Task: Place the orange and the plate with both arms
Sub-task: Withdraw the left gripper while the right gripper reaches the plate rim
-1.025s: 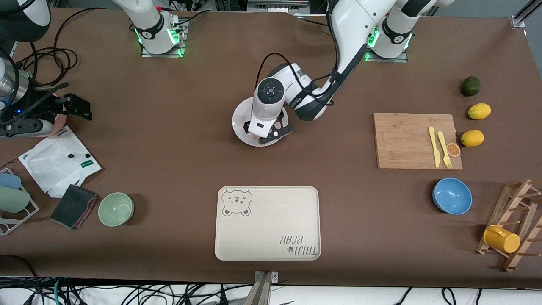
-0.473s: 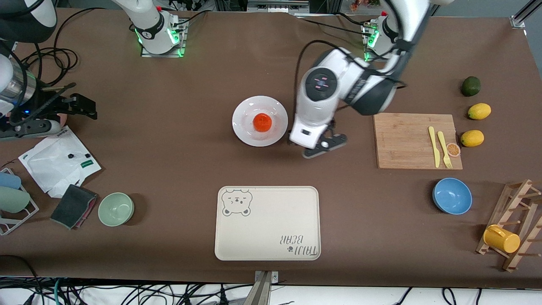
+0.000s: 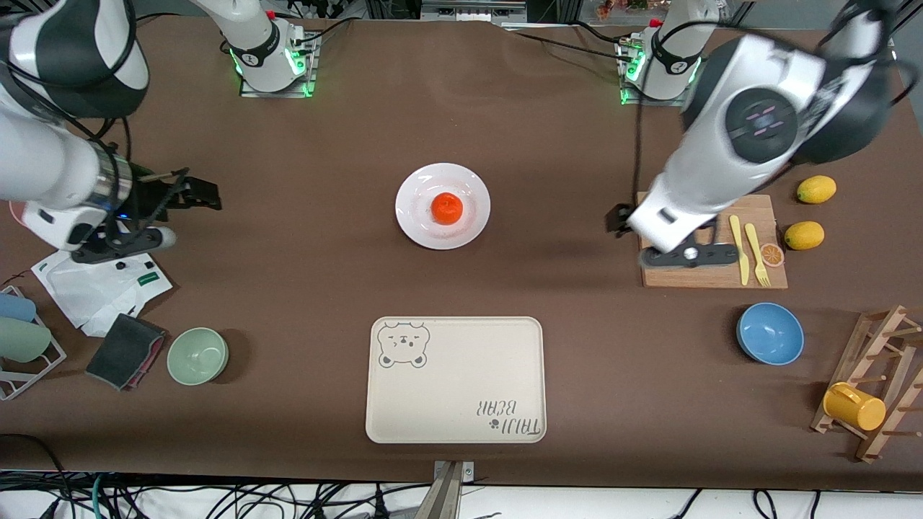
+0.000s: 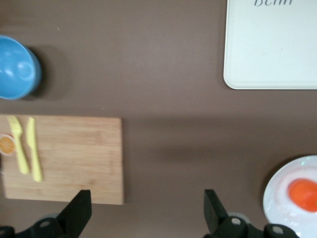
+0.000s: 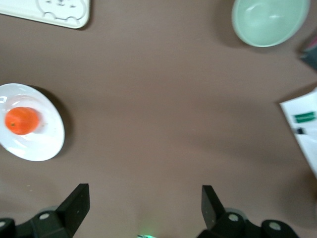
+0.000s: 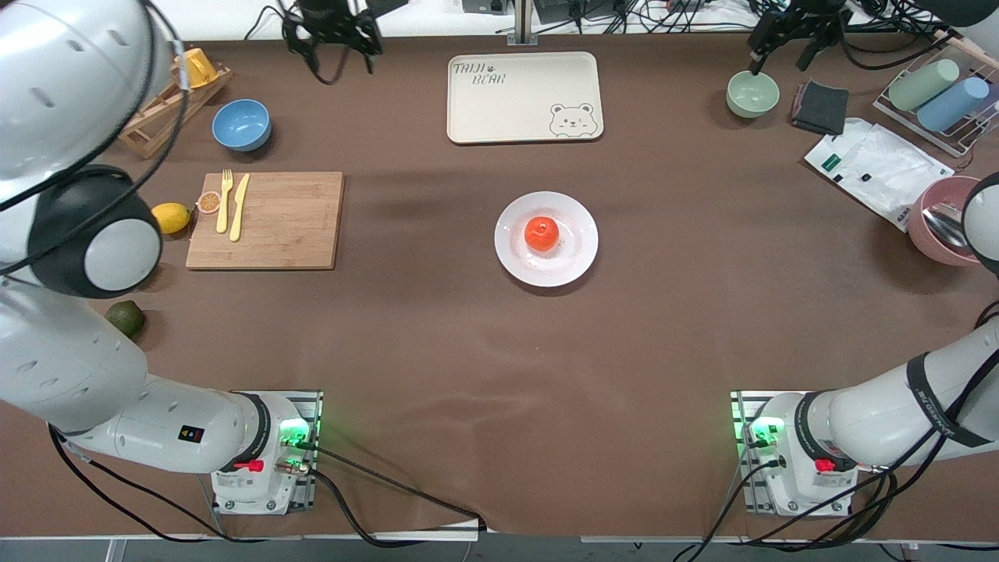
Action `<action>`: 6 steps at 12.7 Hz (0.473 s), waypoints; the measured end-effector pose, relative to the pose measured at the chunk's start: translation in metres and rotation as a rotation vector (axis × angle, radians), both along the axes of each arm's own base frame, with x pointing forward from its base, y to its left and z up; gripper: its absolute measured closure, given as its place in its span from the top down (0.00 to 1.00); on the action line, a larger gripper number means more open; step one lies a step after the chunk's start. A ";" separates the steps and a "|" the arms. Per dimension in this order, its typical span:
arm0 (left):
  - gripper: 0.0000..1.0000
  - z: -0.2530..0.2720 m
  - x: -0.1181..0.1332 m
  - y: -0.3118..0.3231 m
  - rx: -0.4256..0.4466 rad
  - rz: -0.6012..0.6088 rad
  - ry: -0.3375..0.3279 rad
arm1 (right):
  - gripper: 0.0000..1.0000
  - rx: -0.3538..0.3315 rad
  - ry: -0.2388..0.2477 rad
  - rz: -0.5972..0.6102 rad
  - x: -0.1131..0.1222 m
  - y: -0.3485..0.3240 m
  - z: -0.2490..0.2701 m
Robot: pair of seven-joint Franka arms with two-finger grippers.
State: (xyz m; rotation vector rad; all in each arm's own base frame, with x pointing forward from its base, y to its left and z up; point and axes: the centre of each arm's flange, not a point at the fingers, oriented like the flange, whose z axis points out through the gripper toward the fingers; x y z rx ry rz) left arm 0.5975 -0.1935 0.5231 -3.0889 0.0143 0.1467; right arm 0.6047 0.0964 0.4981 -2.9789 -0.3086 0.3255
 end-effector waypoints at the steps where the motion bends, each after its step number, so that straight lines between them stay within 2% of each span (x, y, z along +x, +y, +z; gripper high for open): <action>1: 1.00 0.017 -0.005 0.022 -0.011 -0.011 0.014 | 1.00 0.044 0.001 -0.004 0.000 0.012 -0.017; 3: 1.00 0.048 -0.011 0.067 -0.076 -0.033 0.009 | 1.00 0.102 0.000 0.000 -0.005 0.039 -0.052; 5: 1.00 0.070 -0.014 0.117 -0.093 -0.081 -0.027 | 1.00 0.188 0.012 -0.010 -0.013 0.071 -0.081; 6: 1.00 0.074 -0.014 0.142 -0.094 -0.084 -0.035 | 1.00 0.223 0.002 -0.019 -0.018 0.085 -0.097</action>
